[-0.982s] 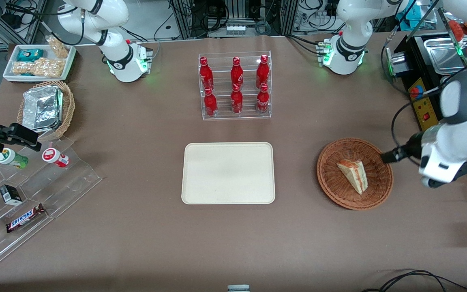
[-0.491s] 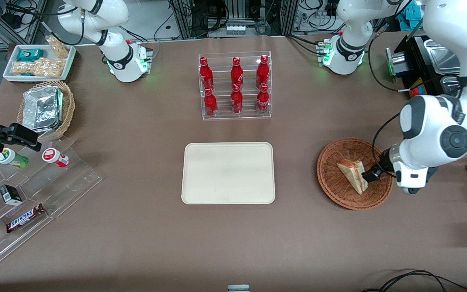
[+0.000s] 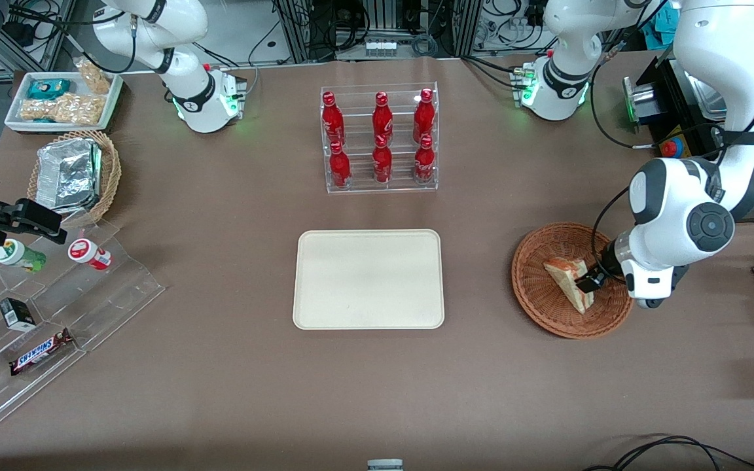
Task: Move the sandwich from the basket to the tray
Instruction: 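Close the left gripper on the wrapped sandwich and lift it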
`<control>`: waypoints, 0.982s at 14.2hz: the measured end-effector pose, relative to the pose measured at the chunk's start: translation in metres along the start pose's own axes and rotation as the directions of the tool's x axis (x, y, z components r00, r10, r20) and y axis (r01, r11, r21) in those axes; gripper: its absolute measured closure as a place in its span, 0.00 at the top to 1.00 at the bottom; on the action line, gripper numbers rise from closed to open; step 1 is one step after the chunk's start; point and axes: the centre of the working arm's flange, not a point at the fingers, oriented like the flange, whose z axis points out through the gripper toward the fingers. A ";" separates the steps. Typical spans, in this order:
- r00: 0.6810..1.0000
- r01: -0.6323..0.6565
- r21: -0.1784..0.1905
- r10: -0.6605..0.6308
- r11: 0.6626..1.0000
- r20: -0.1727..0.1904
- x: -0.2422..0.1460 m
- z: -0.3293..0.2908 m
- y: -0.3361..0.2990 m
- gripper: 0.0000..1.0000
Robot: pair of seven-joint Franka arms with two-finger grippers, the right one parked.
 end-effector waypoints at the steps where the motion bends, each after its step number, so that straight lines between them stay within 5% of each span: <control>1: 1.000 0.025 0.001 -0.025 1.000 0.002 0.000 0.001 0.000 1.00; 13: 0.998 0.050 0.031 -0.051 0.998 0.048 -0.011 0.055 0.007 1.00; 14: 0.997 0.051 0.035 -0.052 0.998 0.051 -0.011 0.057 0.006 0.94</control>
